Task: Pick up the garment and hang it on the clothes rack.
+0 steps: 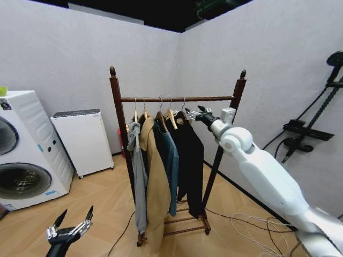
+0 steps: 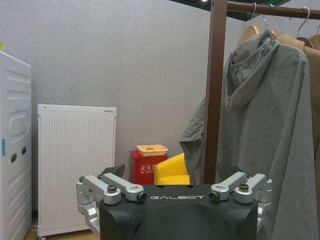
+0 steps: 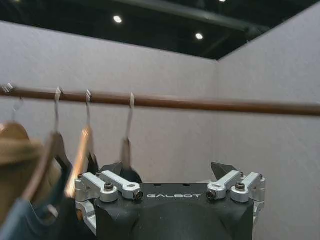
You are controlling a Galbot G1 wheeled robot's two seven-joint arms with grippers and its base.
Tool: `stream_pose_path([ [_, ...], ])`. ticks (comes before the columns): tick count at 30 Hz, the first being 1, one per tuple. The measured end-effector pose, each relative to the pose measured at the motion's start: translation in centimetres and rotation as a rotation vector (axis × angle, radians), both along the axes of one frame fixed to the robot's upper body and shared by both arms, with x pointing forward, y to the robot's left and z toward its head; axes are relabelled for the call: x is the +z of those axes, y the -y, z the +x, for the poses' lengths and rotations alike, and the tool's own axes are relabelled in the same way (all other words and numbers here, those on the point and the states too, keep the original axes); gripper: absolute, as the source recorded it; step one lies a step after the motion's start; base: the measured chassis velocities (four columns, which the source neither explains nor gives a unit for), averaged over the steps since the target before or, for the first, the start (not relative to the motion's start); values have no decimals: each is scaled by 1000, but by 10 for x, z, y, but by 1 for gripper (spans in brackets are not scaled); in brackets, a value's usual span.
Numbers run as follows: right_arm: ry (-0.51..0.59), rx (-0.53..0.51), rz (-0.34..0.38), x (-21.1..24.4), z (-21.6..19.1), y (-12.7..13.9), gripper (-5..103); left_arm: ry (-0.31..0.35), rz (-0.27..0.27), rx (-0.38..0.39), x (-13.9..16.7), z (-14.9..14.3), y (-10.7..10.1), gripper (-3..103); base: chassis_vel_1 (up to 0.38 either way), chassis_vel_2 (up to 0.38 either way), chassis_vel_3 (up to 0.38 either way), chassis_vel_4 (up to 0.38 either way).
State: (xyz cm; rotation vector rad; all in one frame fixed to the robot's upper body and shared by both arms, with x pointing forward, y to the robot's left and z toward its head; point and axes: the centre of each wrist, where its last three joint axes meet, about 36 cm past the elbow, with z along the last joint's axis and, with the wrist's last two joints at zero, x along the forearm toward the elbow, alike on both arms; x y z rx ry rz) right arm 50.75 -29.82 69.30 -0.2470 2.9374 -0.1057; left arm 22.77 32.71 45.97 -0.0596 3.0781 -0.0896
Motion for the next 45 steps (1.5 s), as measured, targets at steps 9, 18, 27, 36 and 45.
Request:
stream_pose_path([
  [9, -132, -207, -43, -92, -63, 48, 100, 0, 0, 0, 0, 0, 0, 100, 0, 0, 0, 0],
  [18, -114, -235, -42, -108, -92, 50, 100, 0, 0, 0, 0, 0, 0, 100, 0, 0, 0, 0],
  [27, -68, -240, -29, -109, -103, 48, 100, 0, 0, 0, 0, 0, 0, 100, 76, -74, -71, 85],
  [36, -54, -235, -28, -109, -120, 40, 100, 0, 0, 0, 0, 0, 0, 100, -4, -34, -24, -11],
  [45, -75, -304, -17, -146, -151, 45, 100, 0, 0, 0, 0, 0, 0, 100, -88, -56, -60, -89],
])
